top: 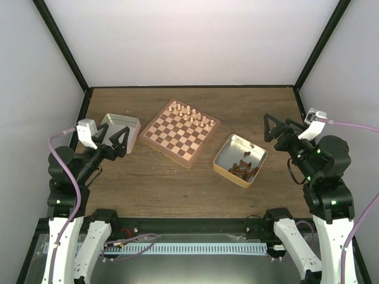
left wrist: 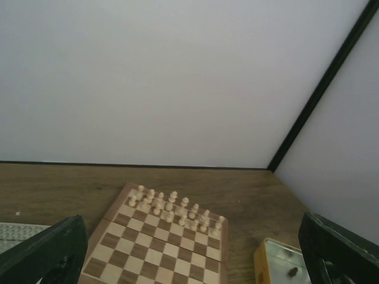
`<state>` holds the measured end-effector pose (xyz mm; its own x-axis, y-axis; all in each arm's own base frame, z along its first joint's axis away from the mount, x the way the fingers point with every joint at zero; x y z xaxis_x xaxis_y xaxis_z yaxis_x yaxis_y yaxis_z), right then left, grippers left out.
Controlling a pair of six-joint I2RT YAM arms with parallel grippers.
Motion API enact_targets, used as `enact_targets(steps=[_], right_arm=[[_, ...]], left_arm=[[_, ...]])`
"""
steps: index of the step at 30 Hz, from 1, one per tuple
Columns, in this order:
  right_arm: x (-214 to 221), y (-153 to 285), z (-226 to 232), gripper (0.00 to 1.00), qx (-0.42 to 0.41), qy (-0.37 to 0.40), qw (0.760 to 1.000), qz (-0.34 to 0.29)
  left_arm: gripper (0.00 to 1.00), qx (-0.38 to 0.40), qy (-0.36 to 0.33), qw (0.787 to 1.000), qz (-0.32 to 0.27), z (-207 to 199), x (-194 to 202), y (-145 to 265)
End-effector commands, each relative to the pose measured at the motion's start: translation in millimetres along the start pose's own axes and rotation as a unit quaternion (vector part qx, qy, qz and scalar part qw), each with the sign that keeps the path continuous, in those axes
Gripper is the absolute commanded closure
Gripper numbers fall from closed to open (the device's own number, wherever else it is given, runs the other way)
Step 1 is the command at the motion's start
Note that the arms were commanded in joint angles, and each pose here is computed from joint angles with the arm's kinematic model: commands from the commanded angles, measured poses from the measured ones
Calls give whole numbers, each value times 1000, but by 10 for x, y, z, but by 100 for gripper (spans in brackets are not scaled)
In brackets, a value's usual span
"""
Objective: Set up the chess pieces on the board
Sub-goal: Pick up the chess piece from the storage box.
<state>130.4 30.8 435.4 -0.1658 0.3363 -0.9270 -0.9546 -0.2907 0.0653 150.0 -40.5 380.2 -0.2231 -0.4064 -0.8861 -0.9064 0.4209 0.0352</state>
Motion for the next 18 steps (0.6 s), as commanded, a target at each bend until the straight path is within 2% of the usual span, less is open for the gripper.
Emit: enact_targets(steps=[1, 8, 13, 18], right_arm=[[157, -36, -46, 1, -8, -22, 999, 45], [450, -228, -169, 5, -10, -12, 992, 122], [797, -482, -426, 23, 55, -26, 978, 201], [1222, -769, -710, 47, 114, -27, 947, 299]], left_arm=[[0, 57, 7, 998, 17, -70, 90, 77], [0, 145, -31, 989, 14, -207, 241, 281], [0, 165, -24, 986, 22, -200, 307, 273], [0, 151, -12, 988, 29, -108, 354, 160]])
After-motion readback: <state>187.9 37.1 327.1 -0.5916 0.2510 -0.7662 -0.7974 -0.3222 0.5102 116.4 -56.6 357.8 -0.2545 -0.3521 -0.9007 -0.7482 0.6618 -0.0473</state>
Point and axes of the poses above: each gripper's point midway between its finger pads, its own y axis back along the fingers, its own z axis along the line the jaws close on, x = y × z, the point moved 9 cm from there along y, back along the fingers, and after that the axes turned 8 degrees about y, right-handed, at the moved point
